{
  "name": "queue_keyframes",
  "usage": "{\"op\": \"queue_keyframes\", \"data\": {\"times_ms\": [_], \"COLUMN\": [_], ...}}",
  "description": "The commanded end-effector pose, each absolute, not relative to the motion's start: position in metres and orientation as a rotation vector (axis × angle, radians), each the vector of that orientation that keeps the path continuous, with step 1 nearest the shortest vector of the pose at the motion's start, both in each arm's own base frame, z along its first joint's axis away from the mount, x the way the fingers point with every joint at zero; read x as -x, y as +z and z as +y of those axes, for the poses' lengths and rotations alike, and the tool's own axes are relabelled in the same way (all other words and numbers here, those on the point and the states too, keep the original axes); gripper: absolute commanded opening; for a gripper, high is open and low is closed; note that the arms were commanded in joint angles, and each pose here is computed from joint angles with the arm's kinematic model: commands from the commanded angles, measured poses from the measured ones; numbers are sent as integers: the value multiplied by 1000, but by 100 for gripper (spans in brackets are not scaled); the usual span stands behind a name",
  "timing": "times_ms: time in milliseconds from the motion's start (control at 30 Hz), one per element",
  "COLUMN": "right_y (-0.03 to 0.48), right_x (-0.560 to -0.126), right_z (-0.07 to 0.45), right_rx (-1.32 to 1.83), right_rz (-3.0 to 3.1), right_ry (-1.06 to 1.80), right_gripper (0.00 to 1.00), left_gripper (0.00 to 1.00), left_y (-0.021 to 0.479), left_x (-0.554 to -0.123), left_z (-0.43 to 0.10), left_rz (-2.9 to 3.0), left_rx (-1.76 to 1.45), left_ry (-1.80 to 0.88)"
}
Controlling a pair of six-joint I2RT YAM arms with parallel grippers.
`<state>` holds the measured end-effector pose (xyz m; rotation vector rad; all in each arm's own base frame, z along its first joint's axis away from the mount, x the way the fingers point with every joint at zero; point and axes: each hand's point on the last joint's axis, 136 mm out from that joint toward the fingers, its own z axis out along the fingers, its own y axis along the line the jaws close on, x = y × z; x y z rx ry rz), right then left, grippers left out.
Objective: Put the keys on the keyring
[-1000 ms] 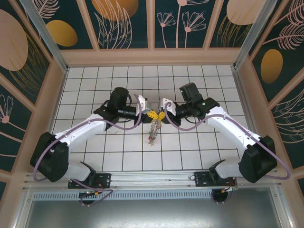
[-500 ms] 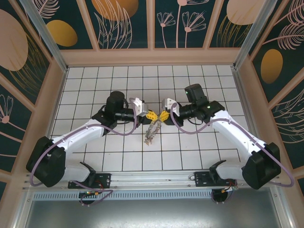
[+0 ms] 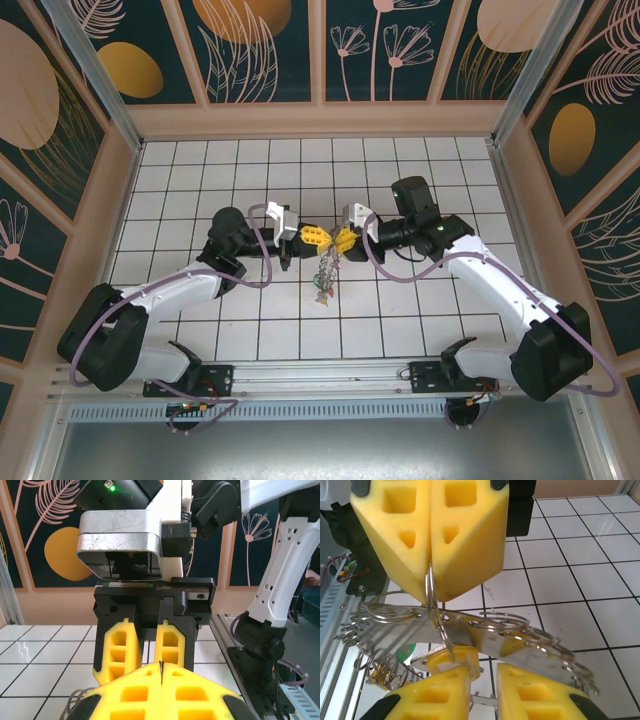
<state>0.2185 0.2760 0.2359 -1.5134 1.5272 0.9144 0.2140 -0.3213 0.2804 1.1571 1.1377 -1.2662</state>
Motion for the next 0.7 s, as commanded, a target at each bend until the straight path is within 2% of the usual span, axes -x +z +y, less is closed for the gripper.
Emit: {"op": "queue_keyframes", "data": {"times_ms": [0,133,433,667], "right_y": [249,250,258,269], "right_x": [-218,-215,-207,-194], "right_z": [279,278,260,265], "right_rx": [1481,1486,1470,1506], "right_rz": [1479,1474,1467,1378], "right_ry": [951,969,1009,1133], "right_gripper": [21,20,33,35], "left_gripper": [0,0,0,0], "left_y": [308,303,302,297], "left_x": [-210,-210,-208,-208], "left_z": [-318,-318,-318,-323], "left_rz": [1011,1018,1015,1031], "left_rx": [-1103,-1101,-1115,-1157], "left_ry": [-1274,-1276,-1288,-1280]}}
